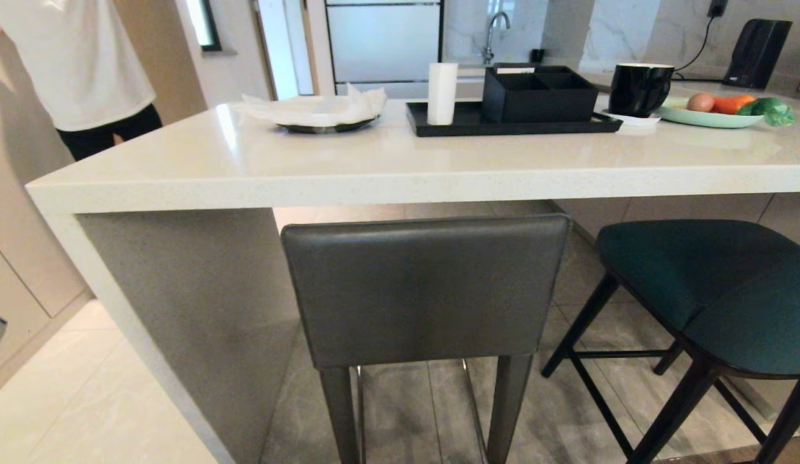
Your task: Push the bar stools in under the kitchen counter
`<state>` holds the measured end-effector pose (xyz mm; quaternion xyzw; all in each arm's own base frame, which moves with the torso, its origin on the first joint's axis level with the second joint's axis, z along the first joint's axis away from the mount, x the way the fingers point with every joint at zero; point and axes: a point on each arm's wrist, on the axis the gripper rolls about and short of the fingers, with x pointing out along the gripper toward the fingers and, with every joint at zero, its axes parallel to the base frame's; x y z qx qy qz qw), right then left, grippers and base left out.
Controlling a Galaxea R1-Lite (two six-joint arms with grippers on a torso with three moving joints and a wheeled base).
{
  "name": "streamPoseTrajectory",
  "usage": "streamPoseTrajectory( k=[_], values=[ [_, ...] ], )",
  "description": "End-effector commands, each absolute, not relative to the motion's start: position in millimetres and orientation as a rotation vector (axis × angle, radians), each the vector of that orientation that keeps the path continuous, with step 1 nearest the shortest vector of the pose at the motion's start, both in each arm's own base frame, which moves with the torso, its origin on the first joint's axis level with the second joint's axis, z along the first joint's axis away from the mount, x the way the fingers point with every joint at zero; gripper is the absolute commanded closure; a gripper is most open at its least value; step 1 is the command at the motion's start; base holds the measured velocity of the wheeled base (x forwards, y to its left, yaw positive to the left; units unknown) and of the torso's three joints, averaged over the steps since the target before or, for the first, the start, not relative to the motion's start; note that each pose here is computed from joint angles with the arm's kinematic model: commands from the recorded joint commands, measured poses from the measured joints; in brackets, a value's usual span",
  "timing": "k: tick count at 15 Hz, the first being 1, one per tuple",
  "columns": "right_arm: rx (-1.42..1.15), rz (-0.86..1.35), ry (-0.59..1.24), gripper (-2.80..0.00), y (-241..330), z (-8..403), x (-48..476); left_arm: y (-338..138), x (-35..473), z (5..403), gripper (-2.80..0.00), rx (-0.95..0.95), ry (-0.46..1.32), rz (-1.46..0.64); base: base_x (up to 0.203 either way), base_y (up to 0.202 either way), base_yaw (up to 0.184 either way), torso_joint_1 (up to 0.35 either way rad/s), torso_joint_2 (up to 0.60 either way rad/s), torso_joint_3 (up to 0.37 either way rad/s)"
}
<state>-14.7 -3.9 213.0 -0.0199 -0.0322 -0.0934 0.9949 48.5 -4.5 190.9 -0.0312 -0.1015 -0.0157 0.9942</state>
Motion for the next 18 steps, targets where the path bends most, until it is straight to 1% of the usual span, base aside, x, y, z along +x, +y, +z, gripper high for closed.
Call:
streamPoseTrajectory(
  k=[1, 3, 6, 8, 10, 11, 12, 13, 14, 15, 18],
  values=[
    [-0.04, -0.216, -0.149, 0.0, -2.8, 204.9, -43.0, 1.6, 9.9, 190.3, 0.0, -0.048, -0.29, 0.02, 0.0, 0.0, 0.0, 0.0, 0.0, 0.0],
    [-0.039, -0.219, -0.171, 0.0, -3.5, 197.3, -51.7, 2.9, -10.0, 176.4, 0.0, -0.008, -0.276, 0.047, 0.0, 0.0, 0.0, 0.0, 0.0, 0.0],
    [-0.058, -0.194, -0.162, 0.0, -3.4, 173.3, -53.8, 1.7, -29.1, 134.6, 0.0, 0.029, -0.254, 0.045, 0.0, 0.0, 0.0, 0.0, 0.0, 0.0],
    [-0.076, -0.187, -0.15, 0.0, -3.3, 148.8, -56.1, 0.7, -29.6, 105.5, 0.0, 0.043, -0.206, 0.023, 0.0, 0.0, 0.0, 0.0, 0.0, 0.0],
    [-0.087, -0.194, -0.052, 0.0, -3.7, 117.5, -43.7, 0.1, -21.2, 81.5, 0.0, 0.068, -0.114, 0.005, 0.0, 0.0, 0.0, 0.0, 0.0, 0.0],
    [-0.089, -0.195, -0.009, 0.0, -3.9, 99.9, -34.8, -0.2, -20.2, 77.2, 0.0, 0.086, -0.085, -0.008, 0.0, 0.0, 0.0, 0.0, 0.0, 0.0],
    [-0.078, -0.19, -0.042, 0.0, -3.8, 90.6, -28.0, -0.4, -20.1, 75.4, 0.0, 0.089, -0.069, -0.019, 0.0, 0.0, 0.0, 0.0, 0.0, 0.0],
    [-0.056, -0.161, -0.1, 0.0, -3.2, 90.5, -25.6, -0.6, -20.1, 75.7, 0.0, 0.09, -0.07, -0.027, 0.0, 0.0, 0.0, 0.0, 0.0, 0.0],
    [-0.041, -0.079, -0.103, 0.0, -1.4, 88.4, -24.4, -0.7, -20.1, 75.8, 0.0, 0.092, -0.072, -0.033, 0.0, 0.0, 0.0, 0.0, 0.0, 0.0],
    [-0.034, 0.008, -0.067, 0.0, 0.5, 83.0, -23.3, -1.0, -20.0, 75.6, 0.0, 0.098, -0.068, -0.046, 0.0, 0.0, 0.0, 0.0, 0.0, 0.0],
    [-0.022, 0.018, -0.018, 0.0, 0.6, 77.0, -22.8, -0.9, -20.1, 75.9, 0.0, 0.089, -0.073, -0.044, 0.0, 0.0, 0.0, 0.0, 0.0, 0.0]
  ],
)
